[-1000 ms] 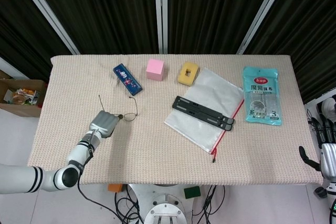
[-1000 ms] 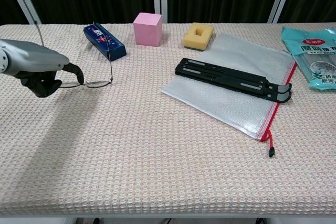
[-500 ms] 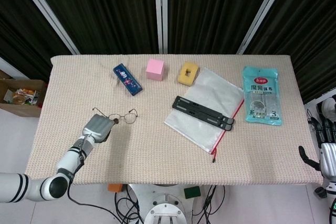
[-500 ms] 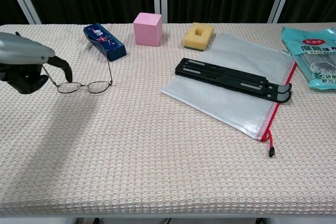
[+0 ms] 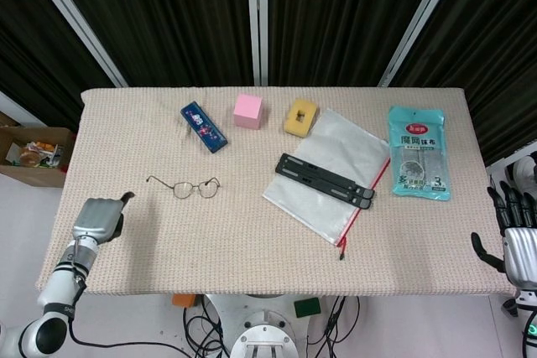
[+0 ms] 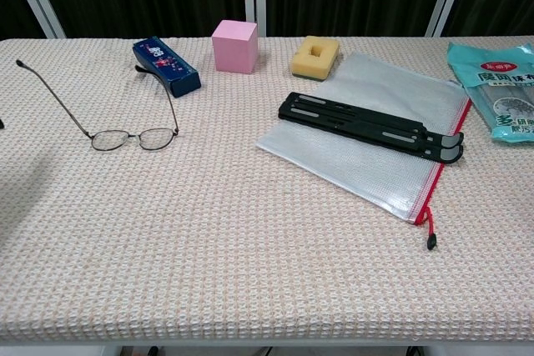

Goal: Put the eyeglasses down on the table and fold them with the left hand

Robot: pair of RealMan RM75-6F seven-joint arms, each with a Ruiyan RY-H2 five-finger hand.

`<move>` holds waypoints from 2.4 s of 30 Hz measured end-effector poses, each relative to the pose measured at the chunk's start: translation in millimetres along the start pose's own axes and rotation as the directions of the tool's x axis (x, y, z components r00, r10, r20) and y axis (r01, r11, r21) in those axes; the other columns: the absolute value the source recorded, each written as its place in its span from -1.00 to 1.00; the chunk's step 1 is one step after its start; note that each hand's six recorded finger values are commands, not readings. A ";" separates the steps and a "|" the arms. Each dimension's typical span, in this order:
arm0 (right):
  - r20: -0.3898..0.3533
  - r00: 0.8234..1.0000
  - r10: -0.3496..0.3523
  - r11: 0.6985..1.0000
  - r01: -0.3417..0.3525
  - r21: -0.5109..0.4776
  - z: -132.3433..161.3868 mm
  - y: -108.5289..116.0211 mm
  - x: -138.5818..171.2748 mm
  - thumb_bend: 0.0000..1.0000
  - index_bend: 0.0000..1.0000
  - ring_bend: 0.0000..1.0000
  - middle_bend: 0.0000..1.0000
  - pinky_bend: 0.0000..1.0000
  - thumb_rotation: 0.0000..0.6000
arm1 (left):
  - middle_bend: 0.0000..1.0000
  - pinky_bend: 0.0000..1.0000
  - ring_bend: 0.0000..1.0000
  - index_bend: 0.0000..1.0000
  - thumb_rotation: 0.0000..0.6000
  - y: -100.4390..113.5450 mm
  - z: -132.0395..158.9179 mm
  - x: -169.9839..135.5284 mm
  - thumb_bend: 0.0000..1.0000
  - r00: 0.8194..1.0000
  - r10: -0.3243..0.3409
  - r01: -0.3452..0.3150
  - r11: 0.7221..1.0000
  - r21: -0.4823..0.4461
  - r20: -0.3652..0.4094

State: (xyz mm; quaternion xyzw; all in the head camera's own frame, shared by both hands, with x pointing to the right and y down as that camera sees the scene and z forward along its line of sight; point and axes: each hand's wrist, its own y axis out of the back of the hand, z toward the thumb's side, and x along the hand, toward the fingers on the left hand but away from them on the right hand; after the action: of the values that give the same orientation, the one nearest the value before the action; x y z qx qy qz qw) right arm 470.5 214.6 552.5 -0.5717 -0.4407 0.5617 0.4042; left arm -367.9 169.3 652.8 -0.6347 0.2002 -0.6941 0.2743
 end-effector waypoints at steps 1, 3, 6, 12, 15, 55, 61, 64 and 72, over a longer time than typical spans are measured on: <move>-0.001 1.000 -0.001 1.000 0.001 0.000 0.9 0.3 0.0 -0.16 -1.00 -1.00 -1.00 -1.00 1.00 | 1.00 1.00 0.92 -0.89 1.00 2.9 -0.6 1.7 0.43 1.000 0.028 -0.028 1.000 -0.010 -0.002; -0.003 1.000 -0.004 1.000 0.004 0.002 2.2 0.9 0.0 -0.16 -1.00 -1.00 -1.00 -1.00 1.00 | 1.00 1.00 0.92 -0.95 1.00 7.6 3.4 3.5 0.43 0.996 0.086 -0.085 0.996 -0.039 0.009; -0.005 1.000 -0.003 1.000 0.003 0.001 3.2 1.1 0.7 -0.14 -1.00 -1.00 -1.00 -1.00 1.00 | 1.00 1.00 0.94 -1.00 1.00 8.7 17.0 6.6 0.43 0.988 0.145 -0.140 0.987 -0.083 0.050; 0.004 1.000 -0.004 1.000 0.004 0.000 -0.2 2.1 2.7 -0.13 -1.00 -1.00 -1.00 -1.00 1.00 | 1.00 1.00 0.94 -1.00 1.00 -4.9 42.9 16.1 0.44 0.983 0.155 -0.143 0.982 -0.119 0.097; 0.011 1.000 -0.006 1.000 0.006 -0.001 -3.1 3.6 3.1 -0.12 -1.00 -1.00 -1.00 -1.00 1.00 | 1.00 1.00 0.94 -1.00 1.00 -9.4 51.6 18.2 0.44 0.983 0.150 -0.139 0.985 -0.102 0.107; 0.017 1.000 -0.004 1.000 0.004 -0.014 -9.6 0.6 0.2 -0.11 -1.00 -1.00 -1.00 -1.00 1.00 | 0.99 0.98 0.88 -1.00 1.00 58.5 103.5 17.5 0.50 0.865 0.479 -0.449 0.872 -0.197 0.149; 0.013 1.000 -0.010 1.000 0.010 -0.014 -8.4 2.1 0.8 -0.11 -1.00 -1.00 -1.00 -1.00 1.00 | 0.97 0.97 0.87 -1.00 1.00 52.9 153.1 -14.9 0.50 0.768 0.492 -0.436 0.871 -0.228 0.411; 0.020 1.000 -0.007 1.000 0.008 -0.013 -10.3 1.2 1.4 -0.11 -1.00 -1.00 -1.00 -1.00 1.00 | 0.97 0.98 0.87 -1.00 1.00 32.8 175.9 -20.0 0.50 0.751 0.429 -0.375 0.903 -0.211 0.502; 0.032 0.999 -0.001 1.000 0.001 -0.012 -12.8 -1.1 2.1 -0.11 -1.00 -1.00 -1.00 -1.00 1.00 | 0.98 0.98 0.87 -1.00 1.00 1.7 212.6 -1.6 0.50 0.769 0.357 -0.311 0.934 -0.176 0.531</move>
State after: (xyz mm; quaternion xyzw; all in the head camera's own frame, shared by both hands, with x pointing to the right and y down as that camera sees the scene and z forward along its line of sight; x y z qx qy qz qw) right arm 483.2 217.3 553.5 -0.5648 -0.4507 0.5679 0.3942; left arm -156.9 184.0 674.8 -0.7727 0.2486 -0.4117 0.4143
